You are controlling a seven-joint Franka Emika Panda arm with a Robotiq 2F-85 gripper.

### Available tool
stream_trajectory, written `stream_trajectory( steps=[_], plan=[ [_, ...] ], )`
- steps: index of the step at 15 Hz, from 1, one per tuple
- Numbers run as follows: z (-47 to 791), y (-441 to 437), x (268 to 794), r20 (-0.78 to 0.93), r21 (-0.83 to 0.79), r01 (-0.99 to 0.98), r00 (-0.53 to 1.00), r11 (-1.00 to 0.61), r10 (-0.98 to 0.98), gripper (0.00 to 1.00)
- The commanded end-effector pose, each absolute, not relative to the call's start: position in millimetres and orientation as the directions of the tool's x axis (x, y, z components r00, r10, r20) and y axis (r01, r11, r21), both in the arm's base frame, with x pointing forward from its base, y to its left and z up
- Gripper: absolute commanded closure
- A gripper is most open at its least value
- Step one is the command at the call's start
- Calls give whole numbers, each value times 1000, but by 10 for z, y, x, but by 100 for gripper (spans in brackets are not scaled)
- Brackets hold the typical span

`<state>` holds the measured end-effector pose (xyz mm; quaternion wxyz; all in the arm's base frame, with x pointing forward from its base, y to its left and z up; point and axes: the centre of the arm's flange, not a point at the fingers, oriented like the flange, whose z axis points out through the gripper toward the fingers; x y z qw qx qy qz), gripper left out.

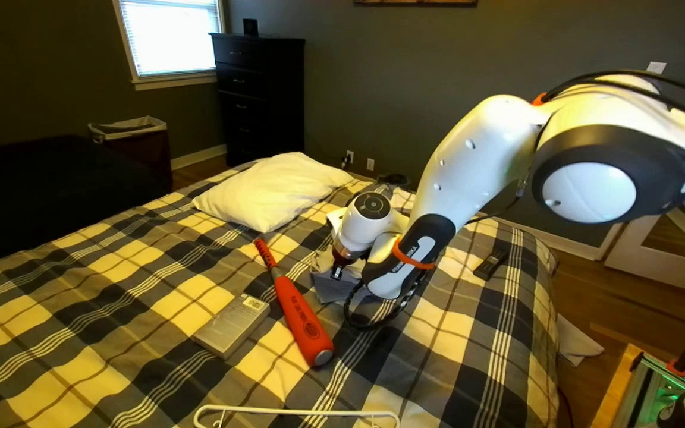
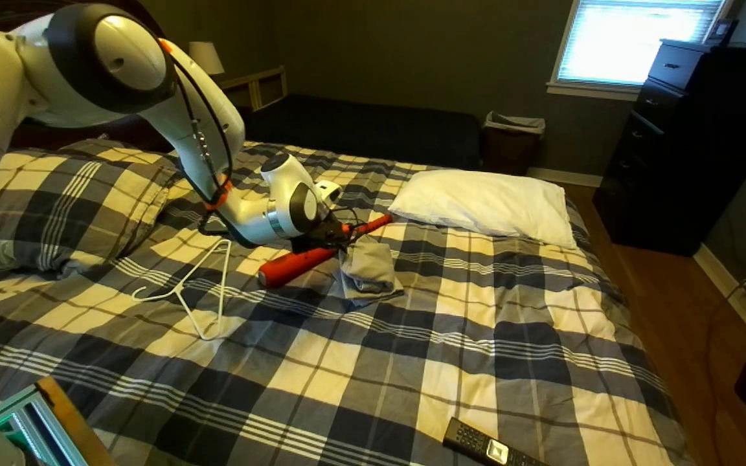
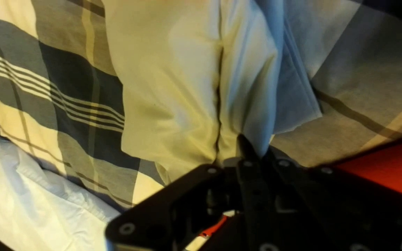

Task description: Unfold the gray bed sheet on the bed

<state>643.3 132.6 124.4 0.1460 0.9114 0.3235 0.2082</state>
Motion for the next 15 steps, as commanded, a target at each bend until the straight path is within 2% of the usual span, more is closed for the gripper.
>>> stream_trajectory(
  steps=[1,5,10,11,13,14,15],
  plan=[
    [1183,1320,6343,265,258,586,721,-768,640,99],
    [1074,1508,6256,249,141,636,719,-759,649,99],
    [1017,1568,6224,226,84,645,730,-760,644,99],
    [1005,1563,6215,222,77,643,734,-762,642,75],
    [997,1552,6221,221,70,640,738,-765,638,62],
    [1001,1547,6219,220,68,640,739,-766,637,90],
    [1000,1542,6217,220,66,640,739,-766,637,90]
  ],
)
